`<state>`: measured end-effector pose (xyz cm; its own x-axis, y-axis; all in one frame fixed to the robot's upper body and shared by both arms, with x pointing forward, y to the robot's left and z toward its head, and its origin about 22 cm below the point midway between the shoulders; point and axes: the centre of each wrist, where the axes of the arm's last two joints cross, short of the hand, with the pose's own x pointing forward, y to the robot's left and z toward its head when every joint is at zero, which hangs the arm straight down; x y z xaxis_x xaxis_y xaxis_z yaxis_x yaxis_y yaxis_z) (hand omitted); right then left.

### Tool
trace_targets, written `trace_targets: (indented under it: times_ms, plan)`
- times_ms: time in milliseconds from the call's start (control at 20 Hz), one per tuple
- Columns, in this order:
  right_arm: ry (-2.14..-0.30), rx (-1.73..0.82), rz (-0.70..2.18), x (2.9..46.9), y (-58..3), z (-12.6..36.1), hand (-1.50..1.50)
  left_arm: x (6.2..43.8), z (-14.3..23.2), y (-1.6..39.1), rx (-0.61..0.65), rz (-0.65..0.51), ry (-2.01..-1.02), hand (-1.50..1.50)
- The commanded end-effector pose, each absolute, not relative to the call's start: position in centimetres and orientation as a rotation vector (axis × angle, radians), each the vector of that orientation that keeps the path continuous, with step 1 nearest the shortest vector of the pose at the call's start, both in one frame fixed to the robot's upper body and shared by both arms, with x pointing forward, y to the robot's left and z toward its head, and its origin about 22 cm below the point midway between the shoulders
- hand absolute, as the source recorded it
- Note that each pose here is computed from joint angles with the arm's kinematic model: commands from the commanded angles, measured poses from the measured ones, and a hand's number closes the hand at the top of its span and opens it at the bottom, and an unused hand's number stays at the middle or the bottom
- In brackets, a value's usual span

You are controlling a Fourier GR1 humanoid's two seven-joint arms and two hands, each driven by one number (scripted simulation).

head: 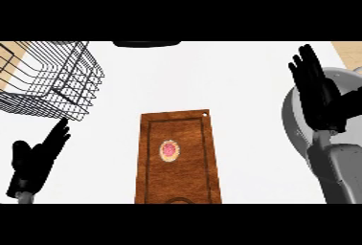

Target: Pick the cupcake from the cutting board and place it in the pot

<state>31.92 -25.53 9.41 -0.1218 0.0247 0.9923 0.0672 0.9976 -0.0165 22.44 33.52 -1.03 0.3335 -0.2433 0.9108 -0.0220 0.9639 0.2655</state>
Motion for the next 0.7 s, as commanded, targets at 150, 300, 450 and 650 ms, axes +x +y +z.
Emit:
trace_targets:
  times_ms: [150, 300, 450, 650]
  plan:
    - [-1.832, 0.415, 0.339, 34.0, -20.1, 13.1, 1.50, 27.4, 4.7, 29.7, 0.160, -0.104, -1.583, 0.00]
    - [-1.949, -0.018, 0.867, 33.9, -22.6, 18.1, 1.50, 28.1, 6.1, 28.7, 0.106, -0.075, -1.654, 0.00]
    - [-1.939, 0.167, 0.823, 35.5, -23.0, 11.7, -1.50, 29.6, 8.1, 26.0, 0.063, 0.010, -1.779, 0.00]
    - [-2.072, 0.342, 1.004, 35.4, -22.9, 9.5, -1.50, 29.8, 6.7, 26.1, 0.090, 0.034, -1.766, 0.00]
